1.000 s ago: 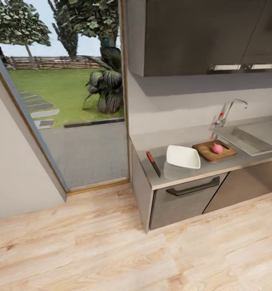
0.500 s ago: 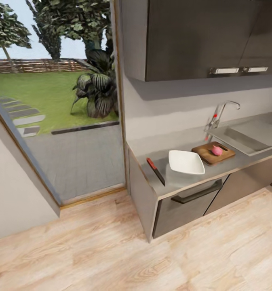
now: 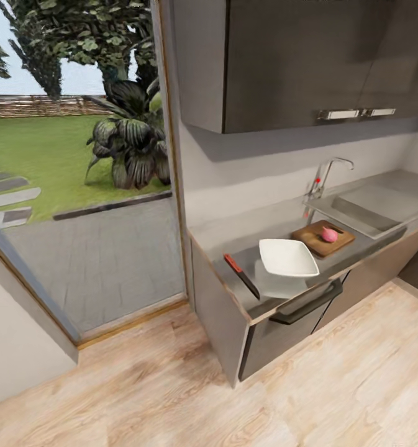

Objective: In the kitchen, take the Vidalia onion out of the sink, dice it on the chopping board with the paring knife, put the diced onion into the bowl on the countertop, then place both the paring knife and the chopping board into the sink.

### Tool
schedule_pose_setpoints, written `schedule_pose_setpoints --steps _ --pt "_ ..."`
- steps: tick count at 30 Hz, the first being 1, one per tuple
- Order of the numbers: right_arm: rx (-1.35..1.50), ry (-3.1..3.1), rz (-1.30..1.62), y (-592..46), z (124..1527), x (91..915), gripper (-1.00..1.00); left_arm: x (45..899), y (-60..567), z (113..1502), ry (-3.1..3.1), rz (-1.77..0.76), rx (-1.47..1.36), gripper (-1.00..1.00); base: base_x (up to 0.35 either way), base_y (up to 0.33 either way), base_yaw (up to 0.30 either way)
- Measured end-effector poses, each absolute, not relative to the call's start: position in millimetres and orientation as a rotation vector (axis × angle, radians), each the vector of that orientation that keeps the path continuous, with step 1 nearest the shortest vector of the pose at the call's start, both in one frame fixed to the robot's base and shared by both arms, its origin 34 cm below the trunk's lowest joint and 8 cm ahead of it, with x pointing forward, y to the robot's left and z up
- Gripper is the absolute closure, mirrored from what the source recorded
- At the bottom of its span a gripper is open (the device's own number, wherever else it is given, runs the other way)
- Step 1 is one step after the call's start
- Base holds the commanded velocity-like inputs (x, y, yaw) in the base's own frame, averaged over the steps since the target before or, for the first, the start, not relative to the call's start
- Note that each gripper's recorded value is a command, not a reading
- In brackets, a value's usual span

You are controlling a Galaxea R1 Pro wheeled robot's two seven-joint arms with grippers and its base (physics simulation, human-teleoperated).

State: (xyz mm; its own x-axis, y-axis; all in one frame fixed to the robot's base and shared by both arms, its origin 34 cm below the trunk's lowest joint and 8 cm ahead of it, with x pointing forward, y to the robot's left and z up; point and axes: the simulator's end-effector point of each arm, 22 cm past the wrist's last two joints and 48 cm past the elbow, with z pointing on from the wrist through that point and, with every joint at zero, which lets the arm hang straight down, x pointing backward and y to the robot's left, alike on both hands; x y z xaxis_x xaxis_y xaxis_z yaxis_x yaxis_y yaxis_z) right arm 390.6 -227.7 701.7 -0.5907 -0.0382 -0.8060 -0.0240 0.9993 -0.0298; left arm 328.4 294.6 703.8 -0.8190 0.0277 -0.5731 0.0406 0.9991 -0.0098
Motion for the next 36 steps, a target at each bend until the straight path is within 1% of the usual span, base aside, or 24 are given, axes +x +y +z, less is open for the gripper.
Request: schedule_pose_setpoints --steps 15,30,36 --pt "-0.043 2.187 -0.02 -228 706 395 -1.0 332 295 706 2.519 -0.028 0.047 -1.0 0.006 0.311 -0.222" --pt "-0.043 2.171 -0.02 -228 711 400 -1.0 333 295 708 2.509 -0.026 0.046 -1.0 0.155 0.311 -0.225" --pt "-0.044 2.164 -0.02 -228 713 402 -1.0 335 295 709 2.503 -0.026 0.05 -1.0 0.076 0.127 -0.236"
